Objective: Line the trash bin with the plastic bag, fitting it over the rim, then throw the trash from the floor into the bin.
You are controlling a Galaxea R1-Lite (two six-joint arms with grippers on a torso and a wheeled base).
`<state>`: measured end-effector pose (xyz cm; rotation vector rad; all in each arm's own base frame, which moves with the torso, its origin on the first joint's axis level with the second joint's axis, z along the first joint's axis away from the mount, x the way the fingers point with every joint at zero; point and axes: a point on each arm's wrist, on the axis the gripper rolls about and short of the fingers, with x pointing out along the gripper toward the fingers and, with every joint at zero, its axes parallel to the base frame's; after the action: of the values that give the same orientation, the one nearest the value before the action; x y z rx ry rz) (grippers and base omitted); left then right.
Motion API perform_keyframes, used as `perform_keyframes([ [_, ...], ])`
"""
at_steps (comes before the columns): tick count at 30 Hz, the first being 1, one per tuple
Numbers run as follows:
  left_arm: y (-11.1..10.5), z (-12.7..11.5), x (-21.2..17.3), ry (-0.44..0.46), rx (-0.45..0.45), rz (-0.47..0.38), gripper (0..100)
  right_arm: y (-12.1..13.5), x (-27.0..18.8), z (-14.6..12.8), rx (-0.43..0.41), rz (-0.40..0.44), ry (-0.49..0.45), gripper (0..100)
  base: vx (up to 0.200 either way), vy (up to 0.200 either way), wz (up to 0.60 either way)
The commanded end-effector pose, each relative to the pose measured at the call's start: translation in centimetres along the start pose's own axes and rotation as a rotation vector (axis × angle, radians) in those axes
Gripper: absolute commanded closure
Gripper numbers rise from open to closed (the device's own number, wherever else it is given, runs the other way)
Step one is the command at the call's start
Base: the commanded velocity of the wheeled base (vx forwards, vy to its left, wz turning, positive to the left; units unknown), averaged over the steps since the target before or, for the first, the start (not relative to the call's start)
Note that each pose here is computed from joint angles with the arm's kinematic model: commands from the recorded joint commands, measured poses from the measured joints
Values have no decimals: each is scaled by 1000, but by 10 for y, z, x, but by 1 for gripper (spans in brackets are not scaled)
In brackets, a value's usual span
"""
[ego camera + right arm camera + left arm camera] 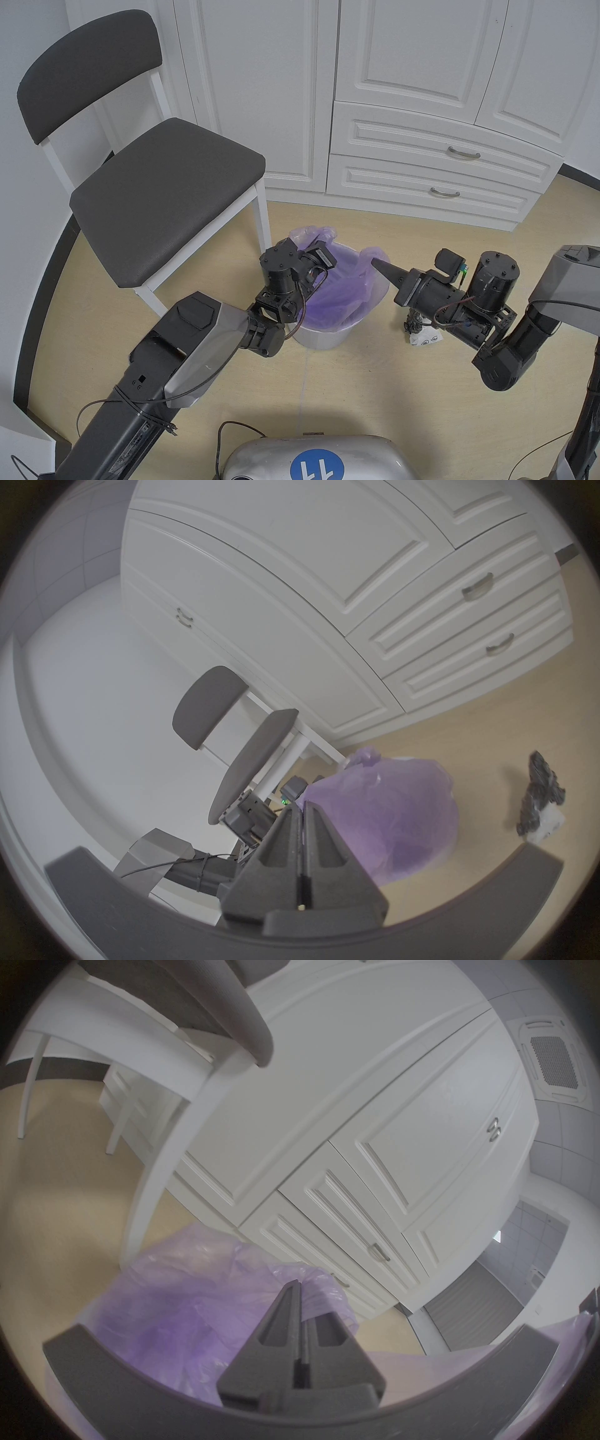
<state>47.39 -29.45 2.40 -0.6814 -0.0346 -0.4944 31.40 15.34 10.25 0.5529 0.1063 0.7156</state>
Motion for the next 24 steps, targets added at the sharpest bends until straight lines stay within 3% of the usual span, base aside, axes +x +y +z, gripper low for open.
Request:
perform_keyframes([
  [1,10,33,-5,-54,7,38,100,-13,24,-3,-20,30,-36,100,0,0,0],
  [9,5,60,-33,-103,8,26,100,-23,65,-5,-32,90,-53,100,0,0,0],
  [15,-5,75,-50,-137,4,3,100,-6,92,-20,-9,133,-4,100,0,0,0],
  [19,-7,74,-62,-140,4,-5,100,1,109,-35,-3,156,24,100,0,0,0],
  [24,-6,70,-72,-137,7,-8,100,-14,126,-57,2,153,51,100,0,0,0],
])
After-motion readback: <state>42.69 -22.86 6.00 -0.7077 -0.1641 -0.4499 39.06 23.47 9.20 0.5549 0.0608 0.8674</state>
